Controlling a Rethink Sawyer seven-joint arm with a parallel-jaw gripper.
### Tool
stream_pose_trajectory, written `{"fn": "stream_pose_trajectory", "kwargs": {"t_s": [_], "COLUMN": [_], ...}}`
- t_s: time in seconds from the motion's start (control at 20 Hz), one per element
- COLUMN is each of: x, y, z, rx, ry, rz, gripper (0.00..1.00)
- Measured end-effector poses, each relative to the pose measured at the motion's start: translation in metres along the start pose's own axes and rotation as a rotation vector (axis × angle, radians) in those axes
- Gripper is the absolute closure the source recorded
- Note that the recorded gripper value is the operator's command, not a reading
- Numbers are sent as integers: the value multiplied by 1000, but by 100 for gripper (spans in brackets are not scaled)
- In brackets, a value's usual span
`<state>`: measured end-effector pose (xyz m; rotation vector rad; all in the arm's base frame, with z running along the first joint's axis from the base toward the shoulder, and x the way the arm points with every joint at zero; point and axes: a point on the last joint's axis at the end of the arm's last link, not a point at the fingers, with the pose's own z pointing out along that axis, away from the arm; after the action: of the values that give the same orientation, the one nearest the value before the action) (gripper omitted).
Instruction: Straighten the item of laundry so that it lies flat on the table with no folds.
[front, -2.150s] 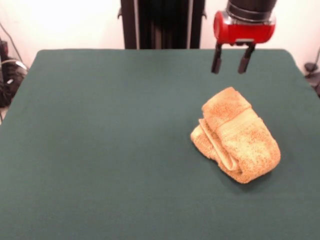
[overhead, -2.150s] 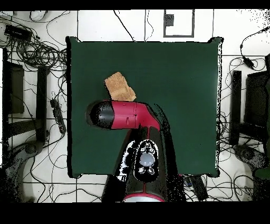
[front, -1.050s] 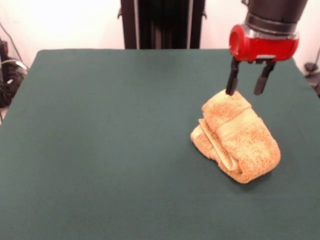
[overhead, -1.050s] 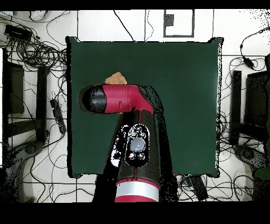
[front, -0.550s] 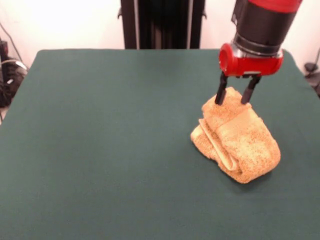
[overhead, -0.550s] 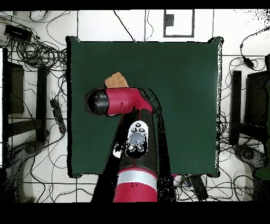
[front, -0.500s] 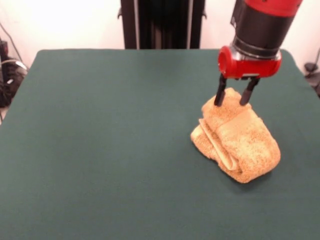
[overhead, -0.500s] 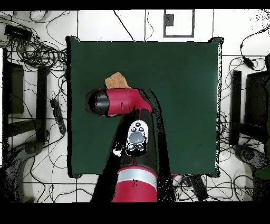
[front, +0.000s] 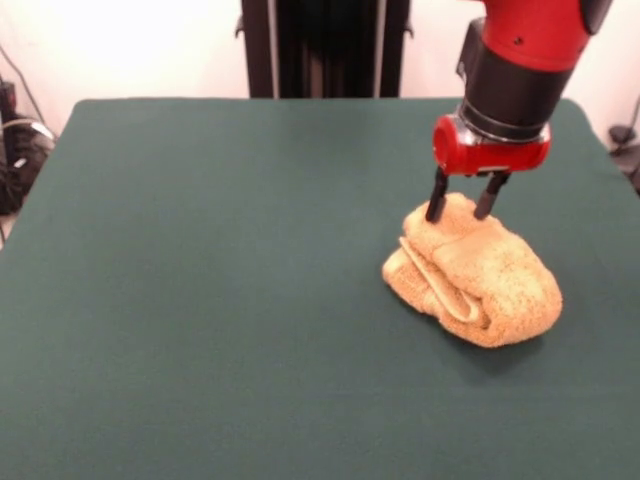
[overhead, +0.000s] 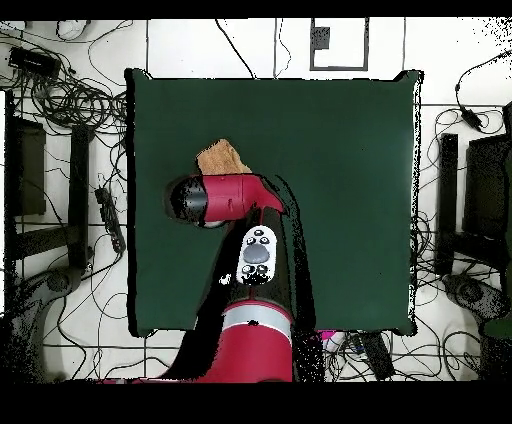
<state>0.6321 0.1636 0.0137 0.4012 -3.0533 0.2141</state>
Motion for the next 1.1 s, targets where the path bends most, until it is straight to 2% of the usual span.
{"fn": "stream_pose_trajectory", "kwargs": {"t_s": [0.5, 0.8, 1.1], "x": [-3, -8, -8], "y": [3, 15, 25], "z": [-8, -19, -21], "rx": [-111, -151, -148], "ry": [37, 33, 30], "rz": [93, 102, 83], "gripper": [0, 0, 0]}}
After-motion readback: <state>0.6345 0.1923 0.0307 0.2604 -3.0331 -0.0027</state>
